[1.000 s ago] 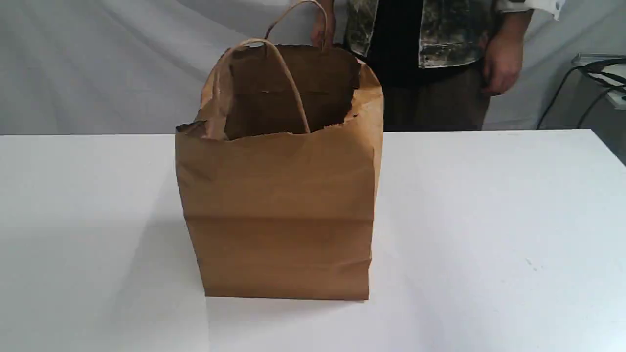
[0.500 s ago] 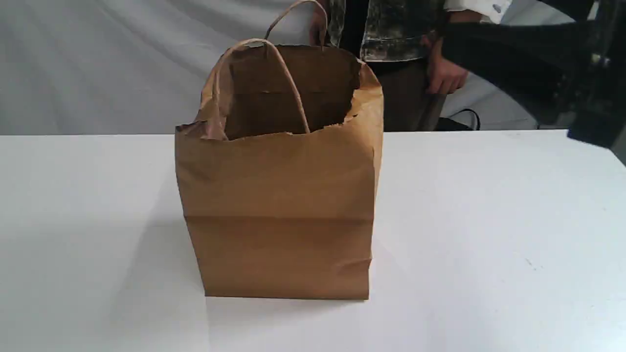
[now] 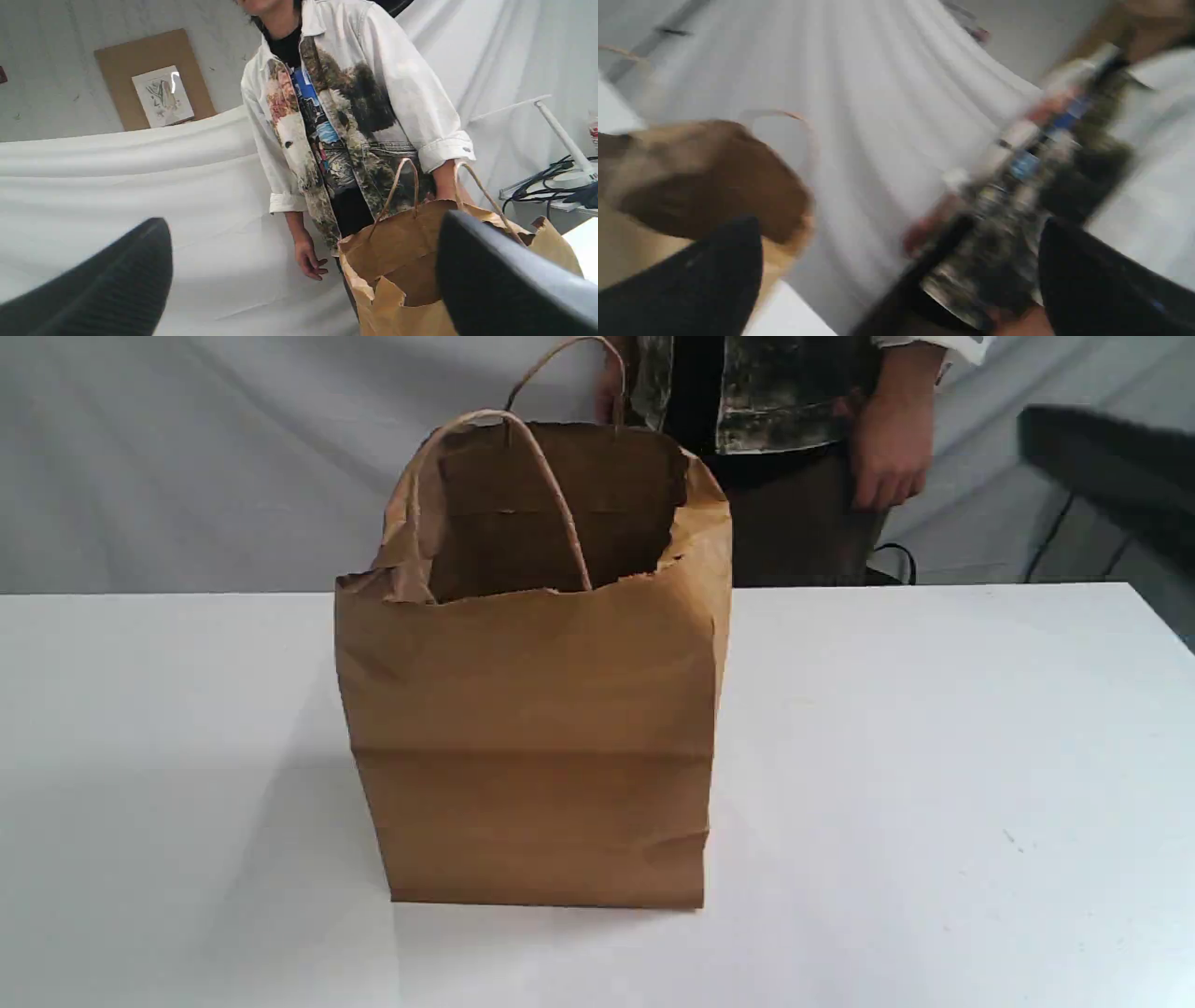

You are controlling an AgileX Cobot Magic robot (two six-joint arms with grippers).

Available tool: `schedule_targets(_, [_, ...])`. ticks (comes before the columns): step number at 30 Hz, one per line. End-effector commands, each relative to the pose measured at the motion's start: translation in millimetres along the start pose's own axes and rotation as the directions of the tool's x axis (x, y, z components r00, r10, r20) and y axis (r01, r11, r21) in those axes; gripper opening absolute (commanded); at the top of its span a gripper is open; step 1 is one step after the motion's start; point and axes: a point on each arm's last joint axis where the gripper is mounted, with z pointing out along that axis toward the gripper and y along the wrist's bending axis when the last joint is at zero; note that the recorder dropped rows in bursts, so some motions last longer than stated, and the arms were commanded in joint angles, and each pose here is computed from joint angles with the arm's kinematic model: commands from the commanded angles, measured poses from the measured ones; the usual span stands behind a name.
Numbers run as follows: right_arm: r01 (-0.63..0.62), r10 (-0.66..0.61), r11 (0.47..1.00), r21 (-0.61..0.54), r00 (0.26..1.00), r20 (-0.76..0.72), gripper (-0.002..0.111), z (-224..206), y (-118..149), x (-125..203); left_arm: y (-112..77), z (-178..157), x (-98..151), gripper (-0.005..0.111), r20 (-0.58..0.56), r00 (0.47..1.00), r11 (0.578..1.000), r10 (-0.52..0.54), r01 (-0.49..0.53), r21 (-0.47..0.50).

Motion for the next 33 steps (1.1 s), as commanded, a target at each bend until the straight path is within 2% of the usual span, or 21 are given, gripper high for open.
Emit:
schedule_targets(1, [-0.124,0.184,0.922,0.366,0.974,-0.132,0.079,-8,-30,18,-0.1,0,3,0.078,-0.011,1.0,1.0,-0.019,0.019,-0.004])
schedule_targets(4, [-0.146,0.256,0.867,0.476,0.951,-0.175,0.079,-12,-39,27,-0.1,0,3,0.078,-0.011,1.0,1.0,-0.019,0.019,-0.004])
schedule_targets(5, [-0.157,0.261,0.87,0.468,0.951,-0.167,0.079,-11,-38,26,-0.1,0,3,0.078,-0.011,1.0,1.0,-0.019,0.019,-0.004])
schedule_targets(7, [-0.155,0.21,0.923,0.352,0.97,-0.123,0.079,-5,-29,19,-0.1,0,3,0.078,-0.011,1.0,1.0,-0.019,0.019,-0.004])
schedule_targets(8, [-0.106,0.127,0.971,0.217,0.988,-0.088,0.079,-1,-18,14,-0.1,0,3,0.078,-0.011,1.0,1.0,-0.019,0.019,-0.004])
schedule_targets(10, [-0.018,0.018,1.0,0.01,0.999,-0.034,0.079,2,0,6,-0.1,0,3,0.078,-0.011,1.0,1.0,-0.019,0.019,-0.004])
schedule_targets(12, [0.08,-0.076,0.976,-0.202,0.997,0.024,0.079,0,19,3,-0.1,0,3,0.078,-0.011,1.0,1.0,-0.019,0.019,-0.004])
schedule_targets(13, [0.111,-0.105,0.957,-0.268,0.994,0.039,0.079,-2,25,2,-0.1,0,3,0.078,-0.011,1.0,1.0,-0.019,0.019,-0.004])
schedule_targets(15, [0.114,-0.109,0.943,-0.311,0.993,0.035,0.079,-3,29,3,-0.1,0,3,0.078,-0.011,1.0,1.0,-0.019,0.019,-0.004])
schedule_targets(18, [0.076,-0.077,0.959,-0.274,0.997,0.006,0.079,-2,26,5,-0.1,0,3,0.078,-0.011,1.0,1.0,-0.019,0.019,-0.004])
schedule_targets(21, [-0.006,-0.007,0.982,-0.188,0.998,-0.067,0.079,1,18,10,-0.1,0,3,0.078,-0.011,1.0,1.0,-0.019,0.019,-0.004])
schedule_targets(24, [-0.049,0.024,0.985,-0.165,0.988,-0.152,0.079,1,17,17,-0.1,0,3,0.078,-0.011,1.0,1.0,-0.019,0.019,-0.004])
schedule_targets(27, [-0.139,0.133,0.99,-0.011,0.962,-0.238,0.079,3,10,22,-0.1,0,3,0.078,-0.011,1.0,1.0,-0.019,0.019,-0.004])
schedule_targets(29, [-0.214,0.235,0.971,0.108,0.94,-0.248,0.079,4,5,23,-0.1,0,3,0.078,-0.011,1.0,1.0,-0.019,0.019,-0.004])
schedule_targets(30, [-0.289,0.321,0.944,0.161,0.918,-0.233,0.079,5,3,23,-0.1,0,3,0.078,-0.011,1.0,1.0,-0.019,0.019,-0.004])
schedule_targets(32, [-0.39,0.432,0.893,0.223,0.882,-0.189,0.079,6,3,20,-0.1,0,3,0.078,-0.011,1.0,1.0,-0.019,0.019,-0.004])
schedule_targets(33, [-0.399,0.441,0.889,0.226,0.88,-0.18,0.079,8,4,19,-0.1,0,3,0.078,-0.011,1.0,1.0,-0.019,0.019,-0.004])
